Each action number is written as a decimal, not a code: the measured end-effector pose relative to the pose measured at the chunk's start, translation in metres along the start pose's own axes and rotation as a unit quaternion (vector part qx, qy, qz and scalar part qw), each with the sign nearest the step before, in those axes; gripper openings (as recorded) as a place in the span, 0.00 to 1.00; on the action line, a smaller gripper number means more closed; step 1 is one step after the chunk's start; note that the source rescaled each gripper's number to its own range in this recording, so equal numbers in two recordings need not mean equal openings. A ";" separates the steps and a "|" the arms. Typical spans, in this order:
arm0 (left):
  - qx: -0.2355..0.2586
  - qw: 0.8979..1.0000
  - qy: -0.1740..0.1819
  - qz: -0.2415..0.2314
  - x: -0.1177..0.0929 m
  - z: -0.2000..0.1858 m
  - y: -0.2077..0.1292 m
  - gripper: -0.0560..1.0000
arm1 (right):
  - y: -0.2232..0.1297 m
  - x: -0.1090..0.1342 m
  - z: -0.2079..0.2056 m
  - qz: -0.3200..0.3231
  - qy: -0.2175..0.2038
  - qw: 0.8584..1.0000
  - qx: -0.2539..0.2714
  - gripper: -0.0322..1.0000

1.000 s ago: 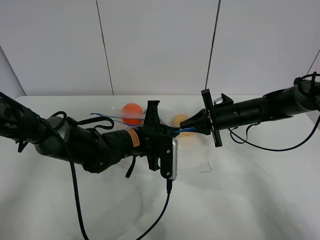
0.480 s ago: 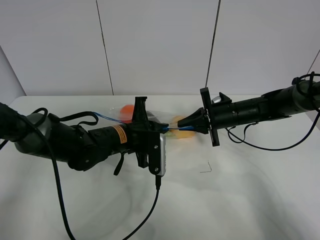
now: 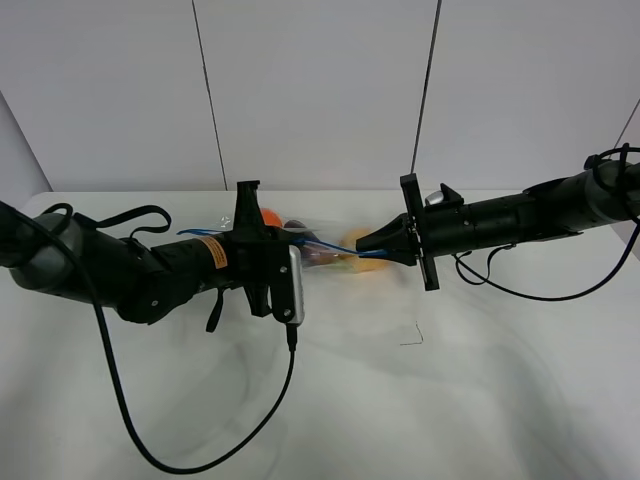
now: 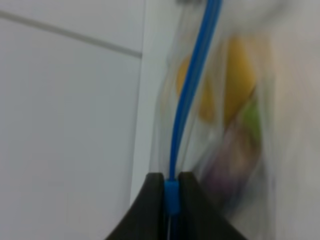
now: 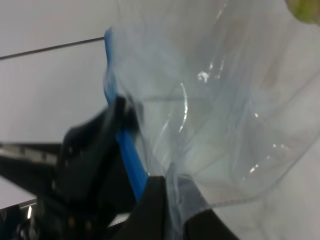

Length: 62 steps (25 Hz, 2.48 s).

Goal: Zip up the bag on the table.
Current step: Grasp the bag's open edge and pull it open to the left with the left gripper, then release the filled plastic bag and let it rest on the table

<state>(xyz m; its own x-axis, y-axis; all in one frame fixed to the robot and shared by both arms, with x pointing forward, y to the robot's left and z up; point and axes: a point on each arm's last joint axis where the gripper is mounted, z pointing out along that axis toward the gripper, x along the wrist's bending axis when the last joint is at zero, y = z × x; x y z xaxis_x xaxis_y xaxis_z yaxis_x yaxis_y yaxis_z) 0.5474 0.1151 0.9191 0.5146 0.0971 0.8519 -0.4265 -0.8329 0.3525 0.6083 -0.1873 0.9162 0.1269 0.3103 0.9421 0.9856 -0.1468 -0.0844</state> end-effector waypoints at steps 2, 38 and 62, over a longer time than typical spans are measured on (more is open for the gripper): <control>0.017 1.000 0.003 -0.007 0.004 -0.001 -0.012 0.06 | 0.000 0.000 -0.001 0.000 0.000 1.000 -0.001 0.03; 0.200 0.973 0.031 -0.107 0.018 -0.044 -0.136 0.67 | 0.000 -0.001 -0.001 -0.002 -0.002 1.000 0.002 0.03; 0.195 0.768 0.144 -0.592 -0.004 -0.062 -0.147 1.00 | 0.000 -0.001 -0.001 -0.002 -0.002 1.000 0.003 0.03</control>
<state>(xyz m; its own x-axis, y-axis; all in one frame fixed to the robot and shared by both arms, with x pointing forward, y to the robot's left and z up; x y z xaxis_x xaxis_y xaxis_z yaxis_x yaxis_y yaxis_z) 0.5623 0.2711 0.8881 0.1598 0.9827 0.0934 0.4991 -0.1621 0.8513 0.6078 -0.1885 0.9159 0.1237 0.3153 0.9409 0.9868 -0.1392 -0.0831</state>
